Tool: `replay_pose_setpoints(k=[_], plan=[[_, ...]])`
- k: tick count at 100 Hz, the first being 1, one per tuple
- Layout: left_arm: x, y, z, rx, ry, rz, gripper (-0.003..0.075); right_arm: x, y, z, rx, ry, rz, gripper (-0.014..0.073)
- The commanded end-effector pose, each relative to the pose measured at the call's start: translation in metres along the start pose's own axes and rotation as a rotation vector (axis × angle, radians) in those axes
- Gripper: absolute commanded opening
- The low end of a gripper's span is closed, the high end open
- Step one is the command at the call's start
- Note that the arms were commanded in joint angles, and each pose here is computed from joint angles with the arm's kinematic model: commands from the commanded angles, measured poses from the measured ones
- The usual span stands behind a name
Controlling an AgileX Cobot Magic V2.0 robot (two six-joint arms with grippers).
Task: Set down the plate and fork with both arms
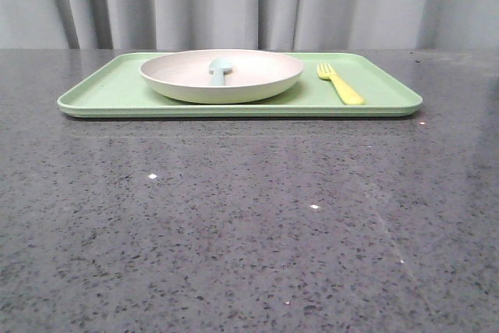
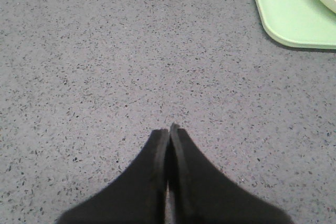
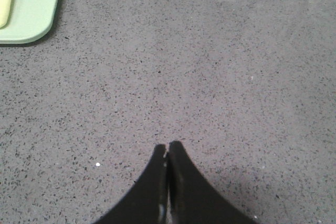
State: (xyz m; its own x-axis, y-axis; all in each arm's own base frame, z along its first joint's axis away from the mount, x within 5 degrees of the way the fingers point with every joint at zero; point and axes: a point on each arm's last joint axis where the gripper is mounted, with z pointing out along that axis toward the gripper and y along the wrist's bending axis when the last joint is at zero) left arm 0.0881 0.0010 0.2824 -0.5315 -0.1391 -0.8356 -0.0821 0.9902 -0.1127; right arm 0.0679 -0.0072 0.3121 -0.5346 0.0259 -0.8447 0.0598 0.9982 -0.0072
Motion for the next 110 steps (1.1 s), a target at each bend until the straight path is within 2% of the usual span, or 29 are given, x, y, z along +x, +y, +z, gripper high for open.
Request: replay_pose_setpoints(k=[1, 73, 94, 110], plan=[[-0.014, -0.002, -0.005, 0.016, -0.094, -0.013, -0.0020, -0.011, -0.001, -0.004, 0.008, -0.080, -0.021, -0.0120], [-0.015, -0.002, -0.005, 0.014, -0.105, -0.007, -0.0020, -0.011, -0.001, -0.004, 0.008, -0.080, -0.021, -0.0120], [-0.023, -0.002, -0.009, 0.029, -0.290, 0.009, -0.0020, -0.011, -0.001, -0.004, 0.008, -0.080, -0.021, -0.0120], [-0.009, -0.002, -0.012, 0.073, -0.491, 0.015, -0.0020, -0.011, -0.001, -0.004, 0.008, -0.080, -0.021, -0.0120]])
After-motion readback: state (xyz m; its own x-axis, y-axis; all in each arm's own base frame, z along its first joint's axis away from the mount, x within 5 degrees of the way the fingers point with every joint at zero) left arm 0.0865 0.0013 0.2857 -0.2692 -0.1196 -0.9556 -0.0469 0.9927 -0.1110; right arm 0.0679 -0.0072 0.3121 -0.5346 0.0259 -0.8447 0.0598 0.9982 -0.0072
